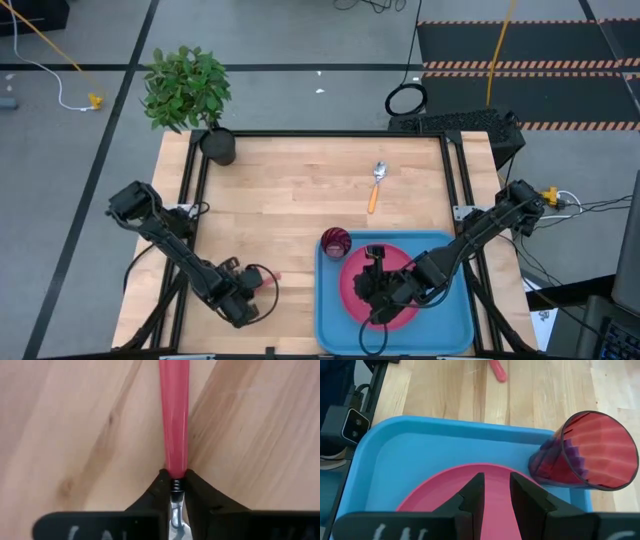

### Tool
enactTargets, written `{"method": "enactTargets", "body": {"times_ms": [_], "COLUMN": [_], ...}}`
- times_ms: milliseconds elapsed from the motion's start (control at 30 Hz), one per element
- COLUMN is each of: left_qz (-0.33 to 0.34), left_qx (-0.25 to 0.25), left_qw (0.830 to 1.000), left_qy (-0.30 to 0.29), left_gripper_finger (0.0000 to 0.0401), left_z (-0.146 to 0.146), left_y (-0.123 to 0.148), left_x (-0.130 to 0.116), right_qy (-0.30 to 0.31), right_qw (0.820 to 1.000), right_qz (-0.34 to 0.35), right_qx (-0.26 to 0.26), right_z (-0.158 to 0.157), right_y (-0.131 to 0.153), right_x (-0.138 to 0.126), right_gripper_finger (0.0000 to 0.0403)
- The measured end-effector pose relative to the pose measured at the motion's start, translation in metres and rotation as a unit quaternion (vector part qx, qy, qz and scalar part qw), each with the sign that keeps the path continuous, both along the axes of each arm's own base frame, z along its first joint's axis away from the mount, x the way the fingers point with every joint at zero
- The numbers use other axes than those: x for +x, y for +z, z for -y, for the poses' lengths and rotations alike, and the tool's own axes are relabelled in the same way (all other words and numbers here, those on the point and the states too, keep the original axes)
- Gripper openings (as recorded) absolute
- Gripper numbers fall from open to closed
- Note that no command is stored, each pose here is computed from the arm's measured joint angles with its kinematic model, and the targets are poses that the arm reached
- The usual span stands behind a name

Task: Pick and place plate/cup/fork/spoon on tray
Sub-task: Put the red fork on the left of the red plate on the blue tray

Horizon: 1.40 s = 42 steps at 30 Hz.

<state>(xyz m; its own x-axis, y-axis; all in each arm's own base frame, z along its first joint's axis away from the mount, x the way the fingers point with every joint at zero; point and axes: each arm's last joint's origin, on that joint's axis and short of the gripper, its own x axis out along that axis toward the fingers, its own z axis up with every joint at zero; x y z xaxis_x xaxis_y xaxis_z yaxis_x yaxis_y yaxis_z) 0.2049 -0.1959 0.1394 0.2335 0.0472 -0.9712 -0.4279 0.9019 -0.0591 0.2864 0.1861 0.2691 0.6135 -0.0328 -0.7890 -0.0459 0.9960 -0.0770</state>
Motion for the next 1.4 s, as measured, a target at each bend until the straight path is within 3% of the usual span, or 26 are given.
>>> {"method": "enactTargets", "body": {"times_ms": [133, 267, 367, 600, 733, 1100, 1400], "left_qz": [-0.006, -0.011, -0.020, -0.030, -0.027, -0.007, 0.019], "left_qx": [0.022, 0.034, 0.029, 0.015, 0.015, 0.021, 0.023], "left_qw": [0.997, 0.992, 0.990, 0.985, 0.983, 0.973, 0.966], "left_qy": [-0.080, -0.121, -0.136, -0.170, -0.181, -0.232, -0.257], "left_gripper_finger": [0.0028, 0.0048, 0.0059, 0.0030, 0.0035, 0.0038, 0.0040], "left_z": [-0.008, -0.016, -0.021, -0.026, -0.027, -0.031, -0.035], "left_y": [0.000, 0.000, 0.000, 0.002, 0.004, 0.017, 0.032], "left_x": [0.007, 0.014, 0.018, 0.024, 0.028, 0.044, 0.061], "right_qy": [-0.001, -0.006, -0.021, -0.030, -0.048, -0.061, -0.042], "right_qw": [1.000, 1.000, 0.999, 0.991, 0.986, 0.978, 0.978], "right_qz": [0.005, 0.014, 0.019, 0.115, 0.131, 0.185, 0.196], "right_qx": [0.006, 0.015, 0.025, 0.064, 0.087, 0.078, 0.054], "right_z": [-0.001, -0.002, -0.002, -0.008, -0.005, -0.017, -0.030], "right_y": [0.001, 0.002, 0.002, -0.012, -0.023, -0.026, -0.066], "right_x": [0.001, 0.002, 0.002, 0.014, 0.015, 0.018, 0.044], "right_gripper_finger": [0.0084, 0.0084, 0.0084, 0.0084, 0.0084, 0.0084, 0.0084]}}
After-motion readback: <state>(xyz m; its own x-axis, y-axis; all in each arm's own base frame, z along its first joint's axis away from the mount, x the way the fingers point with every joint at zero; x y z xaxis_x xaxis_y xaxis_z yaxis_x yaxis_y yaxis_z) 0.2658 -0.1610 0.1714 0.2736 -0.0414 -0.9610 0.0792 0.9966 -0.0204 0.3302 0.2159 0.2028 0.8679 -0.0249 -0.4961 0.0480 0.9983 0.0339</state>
